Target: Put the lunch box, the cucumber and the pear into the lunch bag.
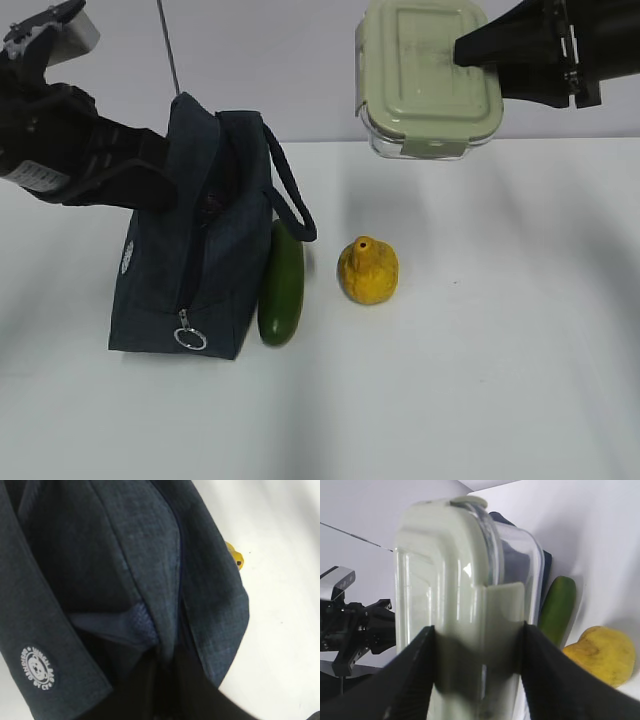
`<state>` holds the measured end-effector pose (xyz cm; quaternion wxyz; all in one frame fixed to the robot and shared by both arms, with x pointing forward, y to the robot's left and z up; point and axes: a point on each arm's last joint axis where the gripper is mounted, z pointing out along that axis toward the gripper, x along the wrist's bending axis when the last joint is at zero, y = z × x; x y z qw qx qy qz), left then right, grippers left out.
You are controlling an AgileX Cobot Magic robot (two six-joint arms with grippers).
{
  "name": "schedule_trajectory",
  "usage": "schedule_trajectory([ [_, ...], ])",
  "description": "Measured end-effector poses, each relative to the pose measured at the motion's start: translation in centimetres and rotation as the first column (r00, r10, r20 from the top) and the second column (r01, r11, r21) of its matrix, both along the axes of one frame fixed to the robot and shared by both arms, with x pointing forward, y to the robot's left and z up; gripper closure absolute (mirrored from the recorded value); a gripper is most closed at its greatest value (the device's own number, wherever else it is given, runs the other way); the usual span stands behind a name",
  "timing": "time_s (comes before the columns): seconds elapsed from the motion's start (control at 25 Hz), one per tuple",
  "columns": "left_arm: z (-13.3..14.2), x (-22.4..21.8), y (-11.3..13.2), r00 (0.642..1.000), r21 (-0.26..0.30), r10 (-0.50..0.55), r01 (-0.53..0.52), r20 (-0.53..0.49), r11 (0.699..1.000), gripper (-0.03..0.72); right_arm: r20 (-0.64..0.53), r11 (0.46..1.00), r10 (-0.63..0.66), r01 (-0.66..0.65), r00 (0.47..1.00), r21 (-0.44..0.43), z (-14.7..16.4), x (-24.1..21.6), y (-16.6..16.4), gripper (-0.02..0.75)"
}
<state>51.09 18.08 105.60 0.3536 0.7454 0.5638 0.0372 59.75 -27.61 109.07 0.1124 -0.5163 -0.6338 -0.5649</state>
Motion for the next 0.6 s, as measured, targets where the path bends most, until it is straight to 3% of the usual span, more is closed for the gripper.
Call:
schedule_trajectory([
  [0.6,0.0,-0.1,0.0,1.0,0.0,-0.004,0.004,-0.006,1.0,0.685,0.038,0.987,0.157,-0.158,0.987,0.026,1.0,-0.6,6.5,0.351],
])
